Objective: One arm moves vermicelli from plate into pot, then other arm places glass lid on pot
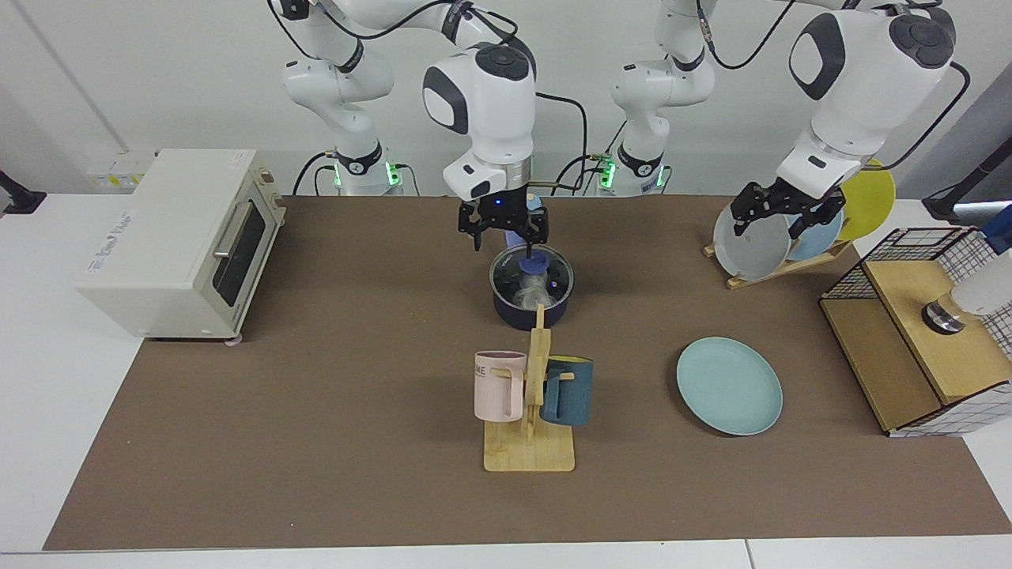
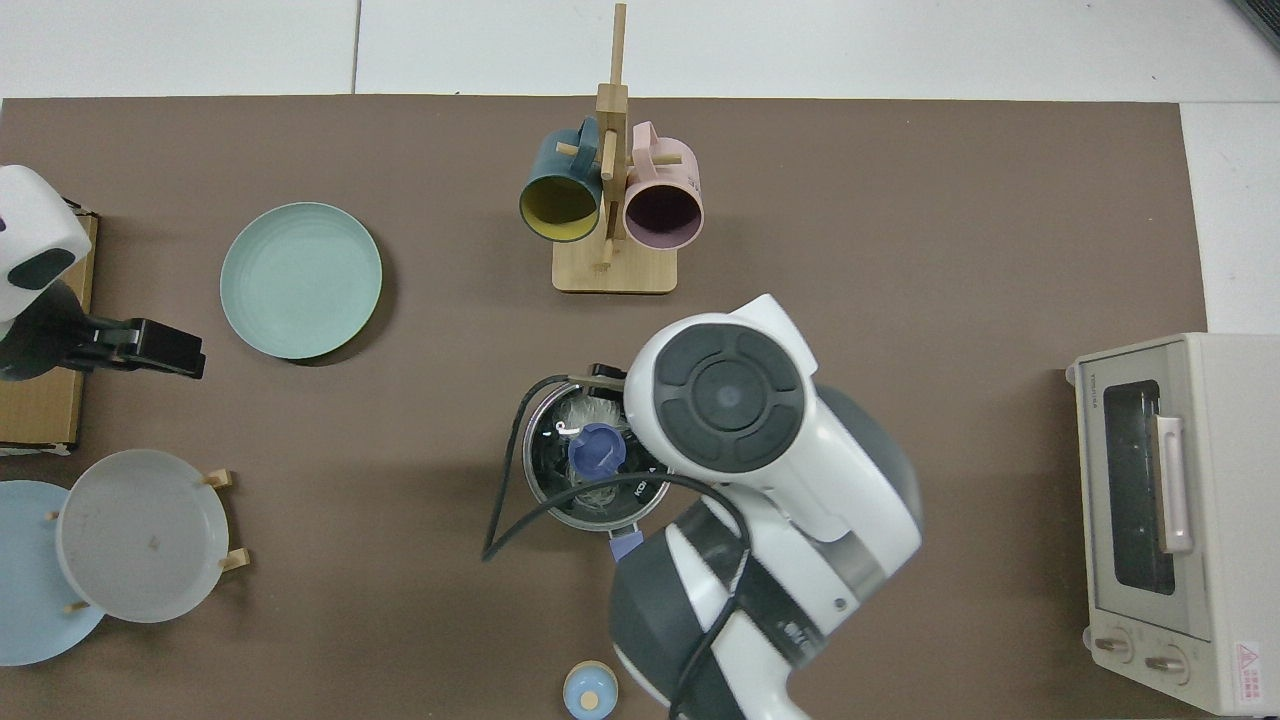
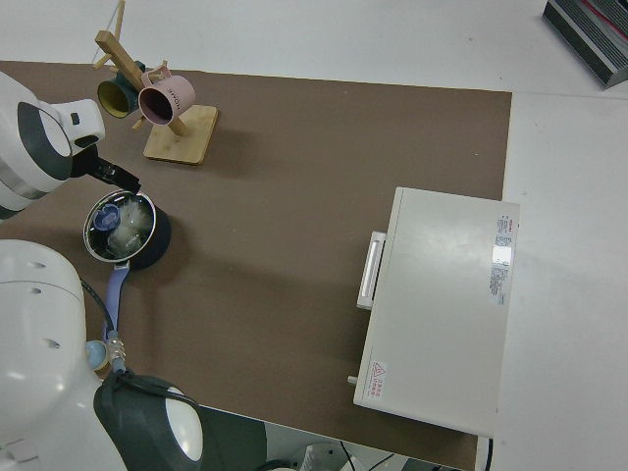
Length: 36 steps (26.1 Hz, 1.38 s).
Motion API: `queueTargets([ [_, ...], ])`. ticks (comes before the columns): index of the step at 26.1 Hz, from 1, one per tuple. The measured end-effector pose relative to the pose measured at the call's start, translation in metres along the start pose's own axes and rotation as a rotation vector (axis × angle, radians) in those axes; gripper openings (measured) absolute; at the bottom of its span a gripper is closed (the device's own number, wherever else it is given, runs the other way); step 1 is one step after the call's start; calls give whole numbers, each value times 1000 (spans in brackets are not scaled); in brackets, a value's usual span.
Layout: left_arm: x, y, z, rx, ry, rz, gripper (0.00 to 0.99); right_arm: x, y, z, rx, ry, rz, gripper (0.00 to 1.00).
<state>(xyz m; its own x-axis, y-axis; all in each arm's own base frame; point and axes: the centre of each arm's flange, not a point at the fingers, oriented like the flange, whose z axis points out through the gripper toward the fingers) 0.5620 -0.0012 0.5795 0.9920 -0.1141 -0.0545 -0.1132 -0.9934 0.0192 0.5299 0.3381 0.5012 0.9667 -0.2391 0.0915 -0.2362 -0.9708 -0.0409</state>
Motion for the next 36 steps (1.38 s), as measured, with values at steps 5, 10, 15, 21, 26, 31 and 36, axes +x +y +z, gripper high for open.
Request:
queueTargets([
  [5,0,0,0,0,0,0,991,47,66,-20,-11,-9,-58,1000],
  [10,0,0,0,0,0,0,991,84,134,-31,-52,-17,-143,1000],
  [15,0,0,0,0,0,0,991,112,202,-44,-58,-32,-222,1000],
  [21,0,0,0,0,0,0,991,124,262,-65,-64,-39,-252,1000],
  [26,0,0,0,0,0,0,991,126,297,-73,-29,-79,-194,1000],
  [31,0,0,0,0,0,0,991,128,316,-87,-18,-88,-203,1000],
  [36,0,0,0,0,0,0,991,123,322,-107,-14,-75,-221,1000],
])
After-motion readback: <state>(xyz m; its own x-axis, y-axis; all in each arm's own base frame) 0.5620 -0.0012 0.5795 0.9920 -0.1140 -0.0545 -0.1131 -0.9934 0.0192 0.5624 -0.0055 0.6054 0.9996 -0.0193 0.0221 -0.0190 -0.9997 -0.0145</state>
